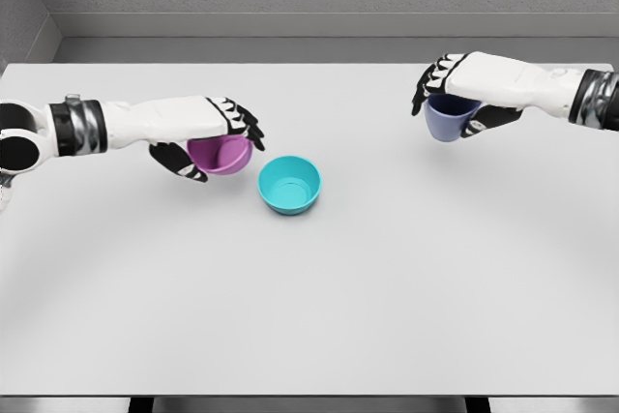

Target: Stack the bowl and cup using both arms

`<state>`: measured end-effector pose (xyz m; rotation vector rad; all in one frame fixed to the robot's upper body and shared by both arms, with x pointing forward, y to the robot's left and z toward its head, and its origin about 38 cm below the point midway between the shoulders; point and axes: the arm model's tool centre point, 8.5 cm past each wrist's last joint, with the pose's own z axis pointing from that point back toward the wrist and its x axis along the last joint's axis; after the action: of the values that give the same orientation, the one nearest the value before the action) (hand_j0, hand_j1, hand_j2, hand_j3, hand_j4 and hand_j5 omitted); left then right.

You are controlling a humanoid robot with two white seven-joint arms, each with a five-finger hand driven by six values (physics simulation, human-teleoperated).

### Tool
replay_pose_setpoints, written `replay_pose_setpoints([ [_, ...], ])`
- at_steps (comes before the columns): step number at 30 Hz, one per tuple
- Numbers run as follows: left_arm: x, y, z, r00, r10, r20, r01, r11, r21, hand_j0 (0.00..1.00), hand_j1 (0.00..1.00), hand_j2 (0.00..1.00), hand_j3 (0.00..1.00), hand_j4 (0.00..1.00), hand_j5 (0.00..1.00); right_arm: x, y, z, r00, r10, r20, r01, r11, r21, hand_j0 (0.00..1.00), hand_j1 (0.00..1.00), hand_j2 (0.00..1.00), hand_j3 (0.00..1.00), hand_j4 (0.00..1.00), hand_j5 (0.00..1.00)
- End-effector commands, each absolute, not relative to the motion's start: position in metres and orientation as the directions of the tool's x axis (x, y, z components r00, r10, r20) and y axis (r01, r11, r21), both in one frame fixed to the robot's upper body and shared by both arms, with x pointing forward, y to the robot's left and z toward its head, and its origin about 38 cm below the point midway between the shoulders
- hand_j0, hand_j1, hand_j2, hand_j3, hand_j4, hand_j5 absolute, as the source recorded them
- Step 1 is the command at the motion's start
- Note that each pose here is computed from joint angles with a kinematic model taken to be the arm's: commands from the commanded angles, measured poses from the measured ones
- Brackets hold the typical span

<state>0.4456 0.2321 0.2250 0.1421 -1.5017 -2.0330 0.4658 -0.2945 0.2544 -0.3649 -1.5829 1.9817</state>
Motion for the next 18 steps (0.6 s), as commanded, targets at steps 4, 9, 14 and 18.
replay_pose_setpoints([
  [4, 0.445, 0.216, 0.225, -0.829, -0.494, 0.262, 0.390, -0.174, 0.904, 0.77, 0.77, 0.77, 0.77, 0.77, 0.77, 0.464, -0.288, 0.259, -0.811, 0.568, 0.138, -0.253, -0.129, -0.959, 0.59, 0.59, 0.59, 0.59, 0.59, 0.59],
  [9, 0.446, 0.206, 0.226, -0.840, -0.480, 0.253, 0.376, -0.180, 0.909, 0.77, 0.77, 0.77, 0.77, 0.77, 0.77, 0.464, -0.286, 0.259, -0.814, 0.564, 0.139, -0.253, -0.128, -0.959, 0.59, 0.59, 0.59, 0.59, 0.59, 0.59],
  [14, 0.445, 0.190, 0.222, -0.854, -0.457, 0.250, 0.366, -0.185, 0.912, 0.77, 0.77, 0.77, 0.77, 0.77, 0.77, 0.462, -0.281, 0.261, -0.822, 0.552, 0.137, -0.246, -0.127, -0.961, 0.59, 0.59, 0.59, 0.59, 0.59, 0.59],
  [18, 0.446, 0.188, 0.222, -0.856, -0.456, 0.245, 0.362, -0.190, 0.913, 0.77, 0.77, 0.77, 0.77, 0.77, 0.77, 0.462, -0.280, 0.261, -0.825, 0.548, 0.136, -0.244, -0.128, -0.961, 0.59, 0.59, 0.59, 0.59, 0.59, 0.59],
])
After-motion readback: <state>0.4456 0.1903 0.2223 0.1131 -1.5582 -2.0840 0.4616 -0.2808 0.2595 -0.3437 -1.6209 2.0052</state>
